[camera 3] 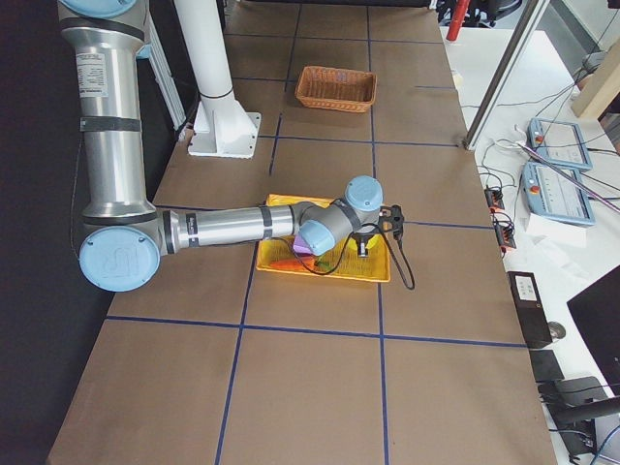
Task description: Move tape to another basket
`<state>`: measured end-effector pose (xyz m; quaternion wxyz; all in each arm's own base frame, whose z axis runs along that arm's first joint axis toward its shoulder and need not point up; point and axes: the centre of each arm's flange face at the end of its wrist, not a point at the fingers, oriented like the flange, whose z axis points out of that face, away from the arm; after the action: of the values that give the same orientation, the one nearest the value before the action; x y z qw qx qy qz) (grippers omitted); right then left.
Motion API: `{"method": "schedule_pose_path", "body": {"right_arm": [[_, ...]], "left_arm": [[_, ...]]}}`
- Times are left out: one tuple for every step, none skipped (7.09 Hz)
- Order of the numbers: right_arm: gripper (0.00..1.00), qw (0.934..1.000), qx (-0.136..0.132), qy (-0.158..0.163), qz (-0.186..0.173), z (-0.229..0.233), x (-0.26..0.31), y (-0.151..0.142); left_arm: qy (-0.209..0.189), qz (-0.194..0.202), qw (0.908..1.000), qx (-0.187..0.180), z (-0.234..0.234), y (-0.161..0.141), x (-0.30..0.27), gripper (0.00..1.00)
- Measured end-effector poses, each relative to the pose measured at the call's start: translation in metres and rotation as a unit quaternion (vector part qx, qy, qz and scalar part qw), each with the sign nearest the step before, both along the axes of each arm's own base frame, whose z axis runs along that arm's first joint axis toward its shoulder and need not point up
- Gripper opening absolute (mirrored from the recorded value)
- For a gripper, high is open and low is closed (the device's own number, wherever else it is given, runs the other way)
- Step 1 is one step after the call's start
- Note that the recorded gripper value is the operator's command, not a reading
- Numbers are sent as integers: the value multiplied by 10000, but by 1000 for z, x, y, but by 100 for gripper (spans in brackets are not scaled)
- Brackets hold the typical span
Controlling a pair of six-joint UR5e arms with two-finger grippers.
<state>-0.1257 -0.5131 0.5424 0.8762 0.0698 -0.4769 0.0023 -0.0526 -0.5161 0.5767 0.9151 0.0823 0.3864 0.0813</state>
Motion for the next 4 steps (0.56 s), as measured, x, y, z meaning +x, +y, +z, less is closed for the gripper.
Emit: {"method": "schedule_pose_path", "body": {"right_arm": [[1,9997,64,-185,116,-24,1,-5],[1,9987,4,-399,313,-58,-3,-14],[1,9965,-127,-652,498,-100,-17,-22],[1,9935,-241,-905,650,-144,-46,-24]], "left_arm": [[3,4,10000,26,-1,0,0,100],[5,7,10000,64,-4,0,0,100],[9,27,9999,112,-9,-2,2,100],[17,90,9999,146,-14,-5,11,100]]}}
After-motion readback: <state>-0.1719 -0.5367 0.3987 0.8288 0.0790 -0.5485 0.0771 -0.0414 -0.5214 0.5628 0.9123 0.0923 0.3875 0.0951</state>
